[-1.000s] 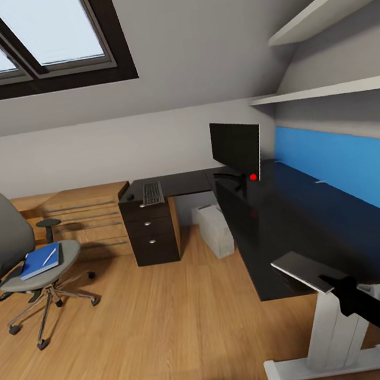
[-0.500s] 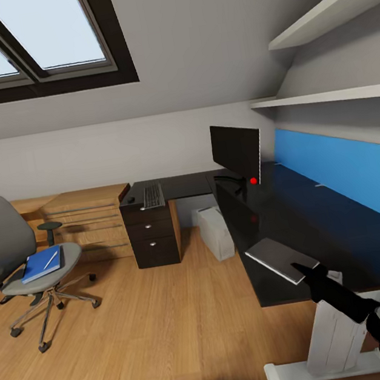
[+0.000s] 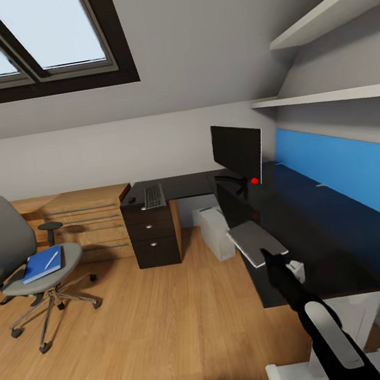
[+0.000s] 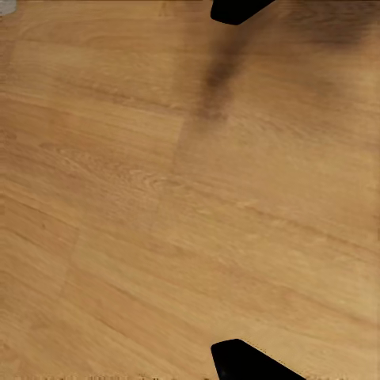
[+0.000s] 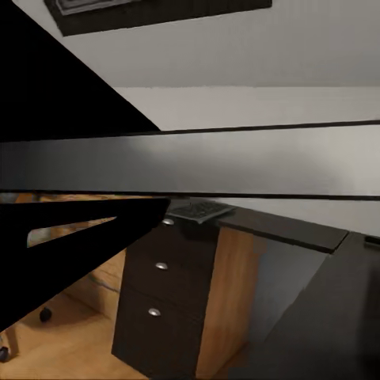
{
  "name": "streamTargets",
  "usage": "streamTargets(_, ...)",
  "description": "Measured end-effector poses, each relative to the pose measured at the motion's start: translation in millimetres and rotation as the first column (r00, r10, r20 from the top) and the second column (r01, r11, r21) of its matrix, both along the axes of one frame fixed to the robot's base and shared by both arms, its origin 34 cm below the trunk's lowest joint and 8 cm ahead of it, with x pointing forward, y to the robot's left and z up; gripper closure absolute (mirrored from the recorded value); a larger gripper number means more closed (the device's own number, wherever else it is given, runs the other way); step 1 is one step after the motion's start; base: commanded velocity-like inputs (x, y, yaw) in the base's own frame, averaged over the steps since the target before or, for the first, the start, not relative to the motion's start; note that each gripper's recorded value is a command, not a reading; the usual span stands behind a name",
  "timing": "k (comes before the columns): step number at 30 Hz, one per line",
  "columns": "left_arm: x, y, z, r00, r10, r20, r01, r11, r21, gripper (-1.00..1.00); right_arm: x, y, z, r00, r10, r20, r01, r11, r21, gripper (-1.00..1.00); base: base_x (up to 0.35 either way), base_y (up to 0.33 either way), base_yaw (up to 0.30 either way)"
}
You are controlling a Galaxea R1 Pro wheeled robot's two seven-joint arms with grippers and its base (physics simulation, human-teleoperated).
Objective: In the bedroom, organize the workspace by keeping the computer under the desk, ensuring the monitor is on the desk, placing the keyboard on the desk next to the monitor, placing the mouse on the desk next to the keyboard, moving the folder from the swivel chair onto the desk next to the mouse, stacking the notebook on top of the folder with the pen on top of the notebook, and positioning the swivel chair next to the desk.
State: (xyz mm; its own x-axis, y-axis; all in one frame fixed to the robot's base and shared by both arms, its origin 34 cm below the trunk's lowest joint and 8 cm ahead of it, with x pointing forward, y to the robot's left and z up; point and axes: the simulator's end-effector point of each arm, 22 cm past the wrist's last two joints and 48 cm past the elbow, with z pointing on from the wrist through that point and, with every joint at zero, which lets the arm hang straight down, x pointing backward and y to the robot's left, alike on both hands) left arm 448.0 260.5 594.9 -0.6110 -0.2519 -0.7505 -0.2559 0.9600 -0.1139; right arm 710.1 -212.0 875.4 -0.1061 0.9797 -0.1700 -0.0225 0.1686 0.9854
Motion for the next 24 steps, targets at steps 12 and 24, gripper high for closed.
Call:
streamTargets(12, -2.0, -3.1, -1.6, 1.0, -0.008, -0.004, 0.008, 1.0, 0.0, -1.0, -2.5, -10.0, 13.3, 0.986, -0.141, 0.093, 0.149, 0.985, -0.084, 1.0, 0.174, 0.269, 0.0)
streamTargets(24, -3.1, -3.7, -2.8, 1.0, -0.009, -0.008, 0.009, 1.0, 0.0, -1.0, -9.6, -13.4, 28.6, 0.98, -0.15, 0.131, 0.161, 0.984, -0.08, 1.0, 0.238, 0.266, 0.0)
